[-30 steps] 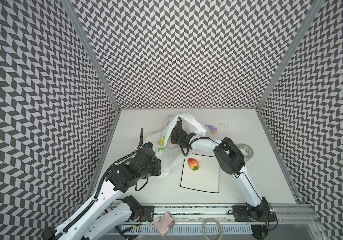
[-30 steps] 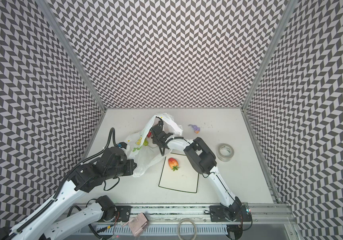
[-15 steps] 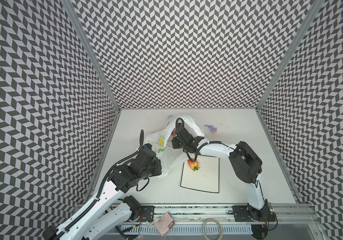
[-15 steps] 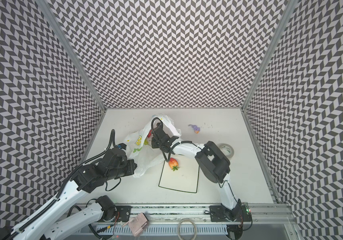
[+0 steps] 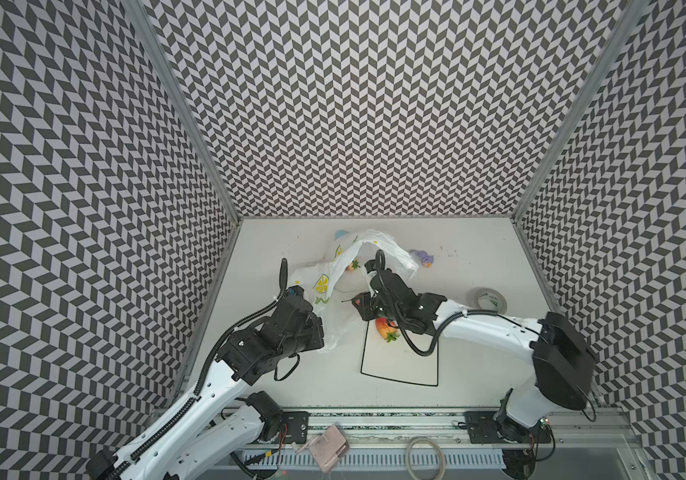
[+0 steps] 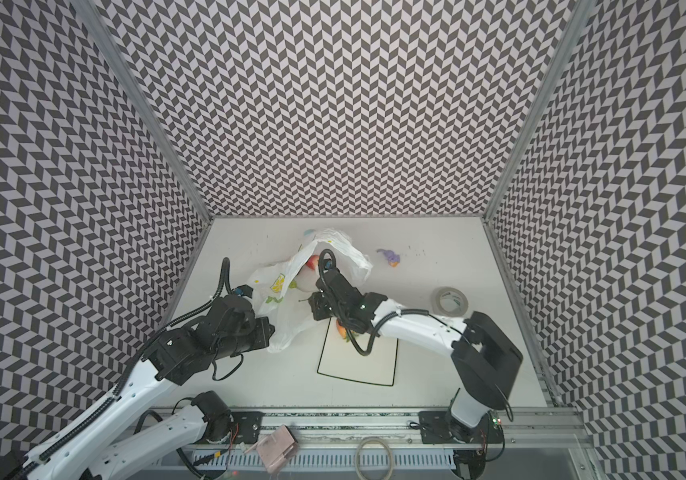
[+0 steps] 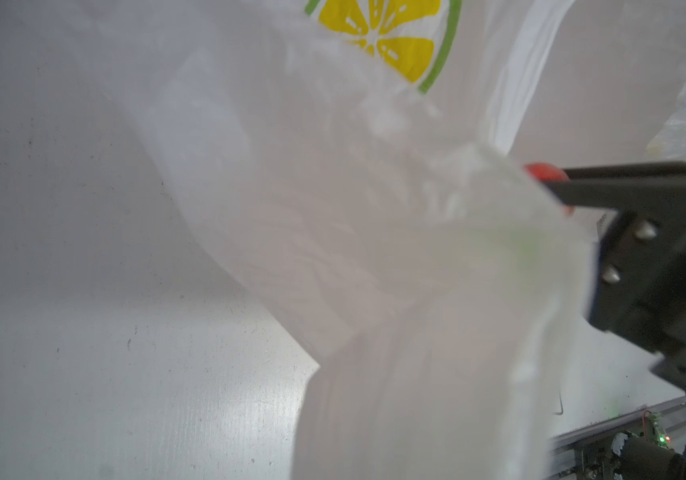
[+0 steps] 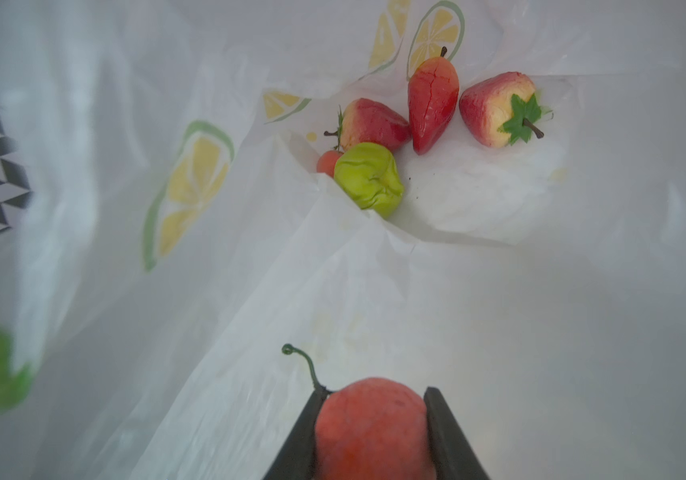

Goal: Take the fake fruits out of the plastic bag
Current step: 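Lift the peach out of the bag and carry it over the board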

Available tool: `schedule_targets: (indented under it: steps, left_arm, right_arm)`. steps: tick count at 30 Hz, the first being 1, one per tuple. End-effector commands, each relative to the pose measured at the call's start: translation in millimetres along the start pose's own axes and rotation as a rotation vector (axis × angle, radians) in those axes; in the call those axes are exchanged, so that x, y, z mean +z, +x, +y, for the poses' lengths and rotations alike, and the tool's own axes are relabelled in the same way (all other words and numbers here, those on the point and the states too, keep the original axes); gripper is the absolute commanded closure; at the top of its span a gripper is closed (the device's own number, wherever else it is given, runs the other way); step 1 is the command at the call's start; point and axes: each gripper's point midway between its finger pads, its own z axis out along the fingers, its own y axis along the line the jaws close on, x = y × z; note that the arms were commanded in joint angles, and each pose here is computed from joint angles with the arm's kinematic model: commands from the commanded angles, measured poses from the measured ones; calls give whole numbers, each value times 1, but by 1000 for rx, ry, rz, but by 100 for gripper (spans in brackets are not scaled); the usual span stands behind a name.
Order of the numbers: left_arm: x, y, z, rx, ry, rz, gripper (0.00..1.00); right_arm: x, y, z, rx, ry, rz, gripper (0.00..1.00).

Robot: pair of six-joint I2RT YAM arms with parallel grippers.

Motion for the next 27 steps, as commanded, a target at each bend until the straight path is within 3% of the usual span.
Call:
schedule_targets:
  steps: [1, 6, 12, 16, 22, 27]
  left_arm:
    - [-4, -8, -1, -16, 4, -40, 100]
    - [-5, -10, -3, -17, 12, -49, 100]
    - [-7, -12, -2, -23, 10, -60, 100]
    - [-7, -14, -3, -21, 10, -71, 100]
    - [-5, -14, -3, -5, -4, -56, 100]
    - [-7, -14, -1, -5, -12, -57, 100]
  right_arm:
    - [-36, 5, -8, -62, 3, -62, 68]
    - [-70, 40, -32, -23, -24, -74, 67]
    - [-96, 37, -80, 140, 111, -198, 65]
    - [-84, 43, -111, 327, 164, -174, 65]
    - [-51, 35, -121, 574, 147, -182, 65]
    - [-21, 44, -118, 689, 113, -97, 66]
